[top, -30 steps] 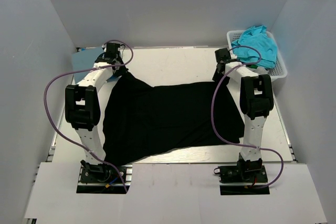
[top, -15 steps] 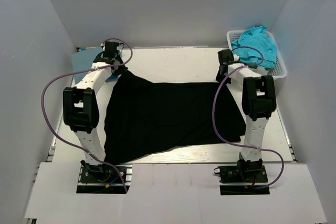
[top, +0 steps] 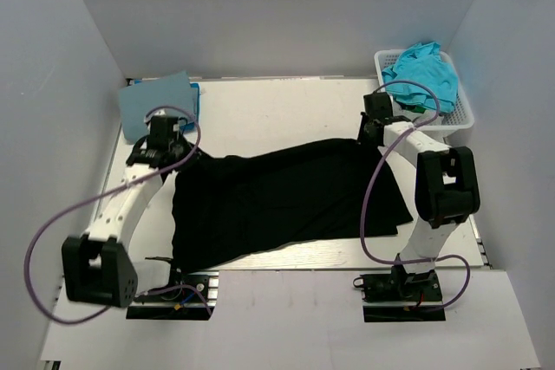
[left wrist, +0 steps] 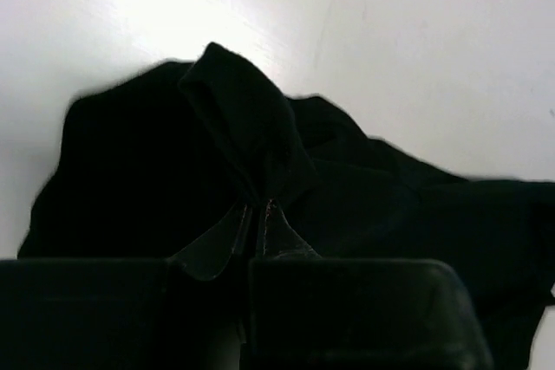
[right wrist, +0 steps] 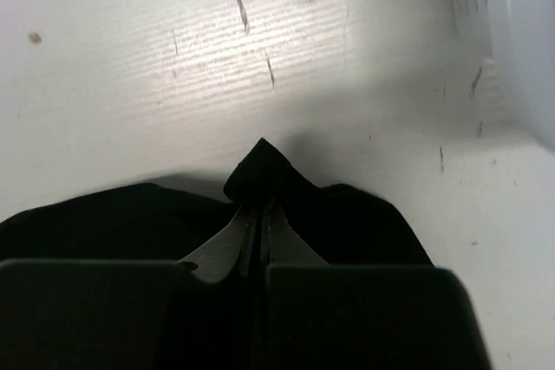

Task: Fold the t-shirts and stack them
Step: Grap the side of the flattened tshirt furthest away from the robot with both arms, then fold the other side of the tshirt into a rectangle

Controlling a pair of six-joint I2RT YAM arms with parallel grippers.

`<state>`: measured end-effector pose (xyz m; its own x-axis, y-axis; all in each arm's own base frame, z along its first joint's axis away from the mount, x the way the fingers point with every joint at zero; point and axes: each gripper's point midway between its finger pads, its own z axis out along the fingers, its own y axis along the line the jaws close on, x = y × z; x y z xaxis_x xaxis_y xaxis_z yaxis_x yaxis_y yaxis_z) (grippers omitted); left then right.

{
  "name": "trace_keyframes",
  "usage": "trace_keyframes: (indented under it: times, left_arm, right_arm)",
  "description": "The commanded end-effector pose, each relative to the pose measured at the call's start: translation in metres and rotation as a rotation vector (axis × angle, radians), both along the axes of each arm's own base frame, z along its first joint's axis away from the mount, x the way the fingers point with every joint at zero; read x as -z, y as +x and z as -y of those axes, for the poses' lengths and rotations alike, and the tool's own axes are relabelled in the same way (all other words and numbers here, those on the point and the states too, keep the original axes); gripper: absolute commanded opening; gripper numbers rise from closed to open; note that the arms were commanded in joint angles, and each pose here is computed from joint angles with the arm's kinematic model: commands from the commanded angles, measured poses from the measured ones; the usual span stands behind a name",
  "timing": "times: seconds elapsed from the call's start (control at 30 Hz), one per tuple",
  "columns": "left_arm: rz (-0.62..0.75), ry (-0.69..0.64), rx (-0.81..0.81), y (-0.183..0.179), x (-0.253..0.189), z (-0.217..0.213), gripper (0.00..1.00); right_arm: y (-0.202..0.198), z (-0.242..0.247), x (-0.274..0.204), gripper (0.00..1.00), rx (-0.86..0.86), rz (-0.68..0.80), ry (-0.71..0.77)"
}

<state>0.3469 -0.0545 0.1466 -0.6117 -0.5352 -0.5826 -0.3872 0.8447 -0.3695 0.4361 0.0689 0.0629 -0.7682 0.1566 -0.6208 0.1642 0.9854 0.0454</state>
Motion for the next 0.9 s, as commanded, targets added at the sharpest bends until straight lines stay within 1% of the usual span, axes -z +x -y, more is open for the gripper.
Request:
trace_keyframes:
  times: [0.0,0.03,0.17,0.23,0.3,0.33,0.47,0.5,0.53,0.6,0.63,0.67,0.7,0.73,0.77,0.8,0.83,0.87]
  left_arm:
    - [0.057,-0.117,0.018,-0.032,-0.017,0.015,0.0]
    - [0.023,-0.128,0.014,-0.046,-0.006,0.015,0.0]
    - [-0.011,-0.2,0.044,-0.083,0.01,0.024,0.0]
    - [-0.067,-0.229,0.046,-0.102,0.03,0.028,0.0]
    - [-0.091,-0.267,0.056,-0.117,0.036,0.033,0.0]
    - [-0.128,-0.278,0.052,-0.128,0.047,0.033,0.0]
    - [-0.184,-0.292,0.02,-0.151,0.06,0.031,0.0]
    - [-0.181,-0.292,0.02,-0.153,0.059,0.031,0.02]
    - [-0.172,-0.286,0.016,-0.155,0.057,0.029,0.06]
    - [-0.22,-0.28,0.008,-0.167,0.062,0.028,0.12]
    - [-0.239,-0.305,0.016,-0.174,0.061,0.032,0.14]
    - [-0.238,-0.322,0.03,-0.177,0.059,0.035,0.33]
    - [-0.253,-0.335,0.039,-0.18,0.059,0.037,0.5]
    - [-0.297,-0.346,0.032,-0.19,0.062,0.038,0.59]
    - [-0.302,-0.345,0.031,-0.193,0.058,0.038,0.85]
    - [-0.318,-0.344,0.027,-0.197,0.055,0.038,0.95]
    - [-0.325,-0.312,0.014,-0.199,0.053,0.032,1.0]
    - [-0.338,-0.297,0.002,-0.204,0.041,0.028,1.0]
  right_arm:
    - [0.0,0.005,-0.029,0.0,0.004,0.09,-0.016]
    - [-0.004,0.007,-0.033,0.0,0.005,0.098,-0.02]
    - [-0.018,0.013,-0.039,0.0,0.028,0.11,-0.02]
    - [-0.025,0.013,-0.036,0.0,0.04,0.105,-0.006]
    - [-0.034,0.012,-0.034,0.0,0.043,0.102,0.005]
    - [-0.036,0.014,-0.037,0.0,0.049,0.11,0.009]
    - [-0.053,0.02,-0.029,0.0,0.067,0.097,0.006]
    - [-0.059,0.023,-0.032,0.02,0.077,0.1,-0.005]
    - [-0.066,0.026,-0.026,0.04,0.083,0.078,-0.018]
    - [-0.076,0.032,-0.026,0.06,0.1,0.067,-0.032]
    - [-0.082,0.034,-0.022,0.08,0.123,0.05,-0.029]
    - [-0.086,0.035,-0.02,0.19,0.14,0.043,-0.026]
    - [-0.102,0.044,-0.013,0.28,0.177,0.0,-0.054]
    - [-0.105,0.045,-0.012,0.4,0.218,-0.003,-0.036]
    - [-0.109,0.052,-0.014,0.65,0.255,0.001,-0.061]
    - [-0.123,0.062,-0.01,0.71,0.306,-0.04,-0.1]
    - [-0.126,0.071,-0.013,0.76,0.341,-0.04,-0.137]
    - [-0.129,0.075,-0.016,0.82,0.38,-0.039,-0.145]
